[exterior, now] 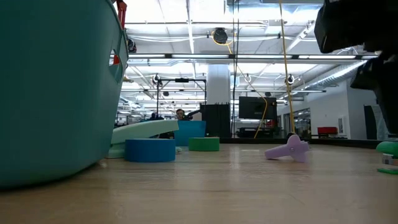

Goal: Pick and place Stapler, Stapler remover, tape
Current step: Put the green stapler into the green bin

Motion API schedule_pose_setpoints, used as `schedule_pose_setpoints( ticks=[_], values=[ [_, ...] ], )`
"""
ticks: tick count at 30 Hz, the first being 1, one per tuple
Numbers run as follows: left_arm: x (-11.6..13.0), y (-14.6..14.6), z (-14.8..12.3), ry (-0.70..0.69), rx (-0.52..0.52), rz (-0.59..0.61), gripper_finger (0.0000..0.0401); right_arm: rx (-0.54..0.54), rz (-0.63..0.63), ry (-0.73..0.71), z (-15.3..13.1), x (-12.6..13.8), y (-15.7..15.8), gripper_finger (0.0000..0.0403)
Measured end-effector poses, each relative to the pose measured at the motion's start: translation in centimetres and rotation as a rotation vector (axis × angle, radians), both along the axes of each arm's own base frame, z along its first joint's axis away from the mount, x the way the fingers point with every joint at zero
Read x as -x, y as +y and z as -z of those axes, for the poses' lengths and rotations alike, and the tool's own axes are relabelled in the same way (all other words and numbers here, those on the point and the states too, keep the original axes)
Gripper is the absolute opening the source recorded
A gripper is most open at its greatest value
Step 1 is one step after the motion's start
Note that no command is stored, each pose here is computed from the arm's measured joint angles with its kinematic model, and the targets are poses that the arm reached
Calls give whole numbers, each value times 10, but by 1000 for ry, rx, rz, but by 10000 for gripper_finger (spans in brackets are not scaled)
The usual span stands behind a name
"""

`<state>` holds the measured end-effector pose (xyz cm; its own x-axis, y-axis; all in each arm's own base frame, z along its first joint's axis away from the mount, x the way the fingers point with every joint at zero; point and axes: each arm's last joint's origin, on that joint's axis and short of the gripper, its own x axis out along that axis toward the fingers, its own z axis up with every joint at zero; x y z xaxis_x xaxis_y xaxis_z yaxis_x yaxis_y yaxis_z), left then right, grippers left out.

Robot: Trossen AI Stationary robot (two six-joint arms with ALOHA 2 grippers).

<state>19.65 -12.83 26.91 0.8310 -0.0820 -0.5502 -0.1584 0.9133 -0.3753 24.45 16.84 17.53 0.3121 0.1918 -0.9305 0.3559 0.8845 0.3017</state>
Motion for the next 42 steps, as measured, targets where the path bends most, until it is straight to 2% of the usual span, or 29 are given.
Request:
schedule_pose_setpoints(
  ticks=[10, 20, 24, 32, 37, 42],
  values=[
    [0, 0, 0, 1, 3, -1, 122, -19, -42, 60, 28, -8, 10, 211],
    [0, 0, 0, 1, 6, -2, 122, -35, -9, 77, 31, -10, 10, 205],
    [0, 0, 0, 1, 5, -2, 122, -28, -7, 85, 32, -10, 9, 172],
    [0, 0, 0, 1, 8, -4, 122, -24, 48, 79, 32, -13, 5, 64],
    [0, 0, 0, 1, 12, -6, 122, -52, 87, 40, 30, -18, 5, 61],
    [0, 0, 0, -3, 12, -14, 122, -53, 126, -25, 13, -31, 6, 61]
  ],
)
